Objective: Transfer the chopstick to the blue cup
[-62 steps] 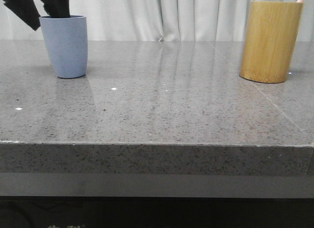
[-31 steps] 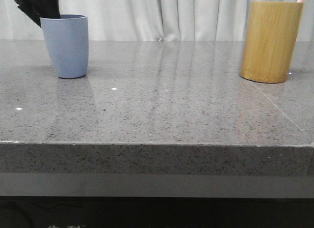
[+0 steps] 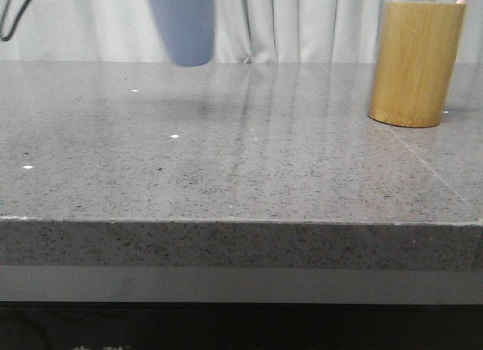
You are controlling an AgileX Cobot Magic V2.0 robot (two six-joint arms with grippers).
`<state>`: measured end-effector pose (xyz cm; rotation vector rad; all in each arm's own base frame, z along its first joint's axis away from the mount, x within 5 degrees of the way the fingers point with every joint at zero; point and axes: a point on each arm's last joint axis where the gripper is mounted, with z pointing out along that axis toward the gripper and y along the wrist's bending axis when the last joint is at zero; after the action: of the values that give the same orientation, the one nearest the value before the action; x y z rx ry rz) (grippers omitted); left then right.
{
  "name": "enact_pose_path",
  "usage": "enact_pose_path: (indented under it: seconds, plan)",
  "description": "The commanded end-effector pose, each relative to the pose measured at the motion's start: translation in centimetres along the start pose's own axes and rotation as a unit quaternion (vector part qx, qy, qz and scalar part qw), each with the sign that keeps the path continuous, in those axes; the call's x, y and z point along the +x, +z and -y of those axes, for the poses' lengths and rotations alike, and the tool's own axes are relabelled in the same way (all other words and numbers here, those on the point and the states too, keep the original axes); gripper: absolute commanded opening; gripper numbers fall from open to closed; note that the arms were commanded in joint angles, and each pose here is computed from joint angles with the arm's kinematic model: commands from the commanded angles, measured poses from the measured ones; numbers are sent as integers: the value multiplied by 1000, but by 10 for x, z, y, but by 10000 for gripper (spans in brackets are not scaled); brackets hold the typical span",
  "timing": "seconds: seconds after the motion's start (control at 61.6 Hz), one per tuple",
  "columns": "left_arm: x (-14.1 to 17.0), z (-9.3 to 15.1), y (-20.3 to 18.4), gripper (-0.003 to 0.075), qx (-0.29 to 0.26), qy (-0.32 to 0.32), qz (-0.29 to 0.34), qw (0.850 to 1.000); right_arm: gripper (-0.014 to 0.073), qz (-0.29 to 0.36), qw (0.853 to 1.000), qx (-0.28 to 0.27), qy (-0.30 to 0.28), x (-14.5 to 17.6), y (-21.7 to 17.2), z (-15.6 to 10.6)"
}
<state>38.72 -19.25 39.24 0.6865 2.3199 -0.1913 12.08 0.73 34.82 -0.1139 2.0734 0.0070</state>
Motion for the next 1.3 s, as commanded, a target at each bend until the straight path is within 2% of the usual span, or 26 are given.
enact_pose_path:
  seconds: [0.0, 0.195, 0.373, 0.731, 0.812, 0.942, 1.039, 1.153, 1.283]
  plan:
    - [-22, 19, -39, -19, 11, 11, 94, 995, 622, 47, 999, 3, -3, -15, -6, 1]
    - [-31, 46, -18, -19, 34, 32, 96, 994, 622, 45, 999, 2, -3, -15, -6, 1]
    - [-31, 66, 13, -19, 52, 48, 60, 996, 622, 43, 999, 2, -3, -15, -6, 1]
    - [-24, 73, 40, -16, 58, 52, 24, 997, 622, 42, 999, 2, -3, -14, -6, 1]
    - [-23, 73, 40, 33, 58, 52, 24, 997, 622, 42, 999, 2, -3, -14, -6, 1]
    - [-24, 73, 40, 216, 58, 52, 25, 997, 622, 42, 999, 2, -3, -14, -6, 1]
    - [-24, 74, 39, 312, 62, 50, 26, 996, 622, 42, 999, 2, -3, -14, -6, 1]
    - [-25, 74, 35, 323, 65, 48, 30, 996, 622, 44, 999, 2, -2, -15, -6, 1]
    - [-27, 73, 24, 323, 64, 48, 40, 996, 622, 54, 998, 11, 25, -17, -6, 3]
